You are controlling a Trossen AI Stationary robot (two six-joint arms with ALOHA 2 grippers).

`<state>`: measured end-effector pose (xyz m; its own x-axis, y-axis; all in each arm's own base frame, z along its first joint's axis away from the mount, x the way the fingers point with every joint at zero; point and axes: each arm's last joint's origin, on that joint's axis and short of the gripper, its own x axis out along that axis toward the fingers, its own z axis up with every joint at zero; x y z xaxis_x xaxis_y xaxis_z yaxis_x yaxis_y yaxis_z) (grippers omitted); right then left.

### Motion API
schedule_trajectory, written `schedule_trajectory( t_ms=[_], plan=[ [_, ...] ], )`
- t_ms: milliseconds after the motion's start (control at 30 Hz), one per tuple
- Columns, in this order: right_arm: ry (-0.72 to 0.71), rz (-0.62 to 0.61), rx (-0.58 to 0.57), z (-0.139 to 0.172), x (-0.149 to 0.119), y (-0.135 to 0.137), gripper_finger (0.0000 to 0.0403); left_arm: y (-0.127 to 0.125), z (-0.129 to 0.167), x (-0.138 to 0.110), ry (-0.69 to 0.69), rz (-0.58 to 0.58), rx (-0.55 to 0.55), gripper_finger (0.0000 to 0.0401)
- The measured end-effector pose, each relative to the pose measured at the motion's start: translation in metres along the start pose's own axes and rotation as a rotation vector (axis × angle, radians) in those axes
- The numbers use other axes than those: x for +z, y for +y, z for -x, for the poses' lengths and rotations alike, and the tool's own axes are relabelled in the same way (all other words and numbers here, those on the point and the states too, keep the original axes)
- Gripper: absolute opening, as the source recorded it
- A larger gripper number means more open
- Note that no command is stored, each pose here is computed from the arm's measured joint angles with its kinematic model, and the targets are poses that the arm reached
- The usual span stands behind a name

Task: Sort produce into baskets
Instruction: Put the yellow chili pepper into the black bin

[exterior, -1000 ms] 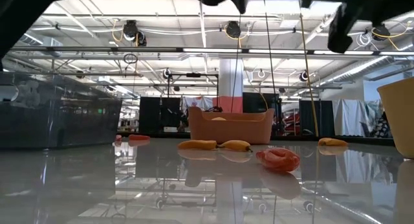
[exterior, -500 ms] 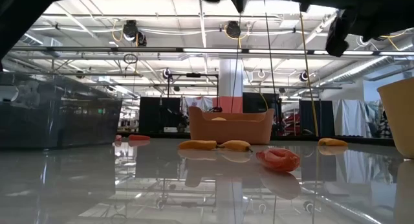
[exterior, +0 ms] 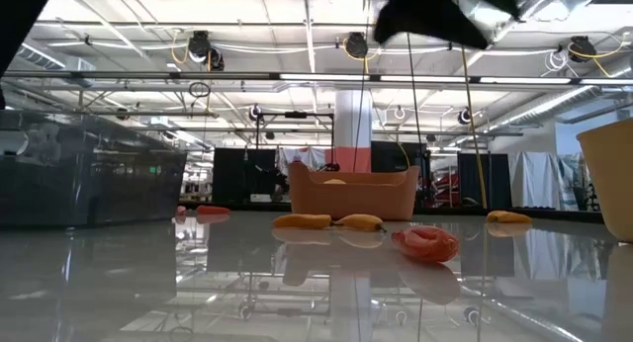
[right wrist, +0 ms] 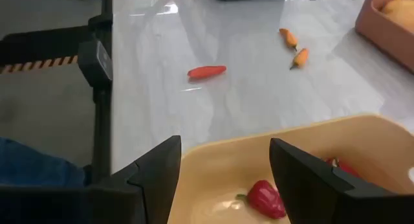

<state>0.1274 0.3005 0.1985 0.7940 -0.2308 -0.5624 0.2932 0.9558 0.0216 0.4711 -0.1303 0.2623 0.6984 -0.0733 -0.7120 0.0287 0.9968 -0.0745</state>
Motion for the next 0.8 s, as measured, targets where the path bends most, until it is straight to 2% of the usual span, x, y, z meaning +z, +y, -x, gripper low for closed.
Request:
schedule_trajectory(
  t_ms=[133, 200, 367, 500, 633, 800],
  plan=[
    [-0.055, 0.107, -0.027, -0.009, -0.008, 0.004, 0.0226, 0.004, 0.005, -0.018, 0.157, 0.004, 0.166, 0.0194],
    [-0.095, 0.167, -0.042, -0.012, -0.009, 0.005, 0.0226, 0.005, 0.007, -0.024, 0.213, 0.015, 0.214, 0.0194],
    [-0.072, 0.297, -0.057, -0.016, -0.008, 0.004, 0.0226, 0.011, 0.005, -0.033, 0.282, 0.035, 0.231, 0.0194],
    [-0.025, 0.293, -0.046, -0.014, -0.003, 0.002, 0.0226, 0.018, 0.005, -0.036, 0.327, 0.045, 0.212, 0.0194],
    [0.021, 0.288, -0.051, -0.008, 0.005, -0.005, 0.0226, 0.03, -0.004, -0.057, 0.445, 0.043, 0.232, 0.0194],
    [0.024, 0.316, -0.068, 0.004, 0.019, -0.019, 0.0226, 0.043, 0.003, -0.069, 0.479, 0.063, 0.248, 0.0194]
  ],
)
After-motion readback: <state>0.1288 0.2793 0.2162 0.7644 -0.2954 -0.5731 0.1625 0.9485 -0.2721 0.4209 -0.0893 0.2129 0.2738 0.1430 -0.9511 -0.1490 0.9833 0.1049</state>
